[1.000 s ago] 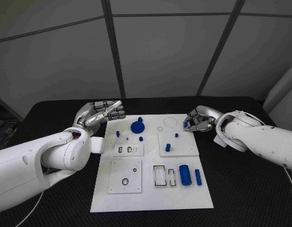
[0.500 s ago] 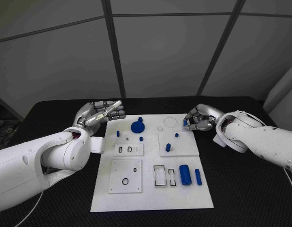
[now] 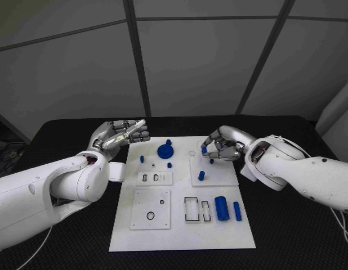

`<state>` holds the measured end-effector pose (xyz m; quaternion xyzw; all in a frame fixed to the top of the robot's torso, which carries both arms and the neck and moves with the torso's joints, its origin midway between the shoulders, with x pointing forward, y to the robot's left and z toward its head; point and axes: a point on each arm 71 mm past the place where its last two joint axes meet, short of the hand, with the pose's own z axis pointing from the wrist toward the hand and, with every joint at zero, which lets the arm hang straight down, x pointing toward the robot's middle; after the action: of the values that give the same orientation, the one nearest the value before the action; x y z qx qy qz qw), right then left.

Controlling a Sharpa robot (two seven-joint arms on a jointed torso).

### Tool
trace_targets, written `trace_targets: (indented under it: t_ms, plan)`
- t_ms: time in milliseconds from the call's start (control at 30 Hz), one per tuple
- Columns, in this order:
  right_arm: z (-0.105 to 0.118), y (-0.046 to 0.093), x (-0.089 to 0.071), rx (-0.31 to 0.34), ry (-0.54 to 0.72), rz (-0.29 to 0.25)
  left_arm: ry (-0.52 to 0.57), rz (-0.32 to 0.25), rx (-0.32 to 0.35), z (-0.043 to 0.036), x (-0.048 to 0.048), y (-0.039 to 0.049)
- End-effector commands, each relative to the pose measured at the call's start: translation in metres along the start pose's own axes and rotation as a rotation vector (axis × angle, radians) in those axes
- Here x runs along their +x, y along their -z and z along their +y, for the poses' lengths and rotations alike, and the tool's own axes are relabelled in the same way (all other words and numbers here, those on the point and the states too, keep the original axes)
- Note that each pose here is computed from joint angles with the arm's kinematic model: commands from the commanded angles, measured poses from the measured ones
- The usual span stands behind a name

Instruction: Assemble the parts on the task board

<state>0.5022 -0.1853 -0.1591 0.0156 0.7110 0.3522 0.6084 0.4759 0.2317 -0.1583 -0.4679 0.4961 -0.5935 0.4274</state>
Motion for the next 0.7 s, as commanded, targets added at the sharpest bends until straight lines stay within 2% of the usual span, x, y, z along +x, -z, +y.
trace_targets:
  t_ms: [33, 200, 433, 700]
  plan:
    - [0.020, -0.004, 0.005, -0.043, 0.042, -0.016, -0.003, 0.014, 0.009, -0.0014, 0.0006, -0.0004]
    - [0.049, -0.015, 0.021, -0.109, 0.063, 0.016, -0.002, 0.017, 0.008, -0.0012, 0.0014, -0.0006]
    - [0.080, -0.031, 0.041, -0.164, 0.071, 0.057, -0.004, 0.012, 0.009, -0.0011, -0.0006, -0.0013]
    - [0.094, -0.037, 0.062, -0.182, 0.094, 0.097, -0.005, 0.010, 0.009, -0.0009, -0.0016, -0.0018]
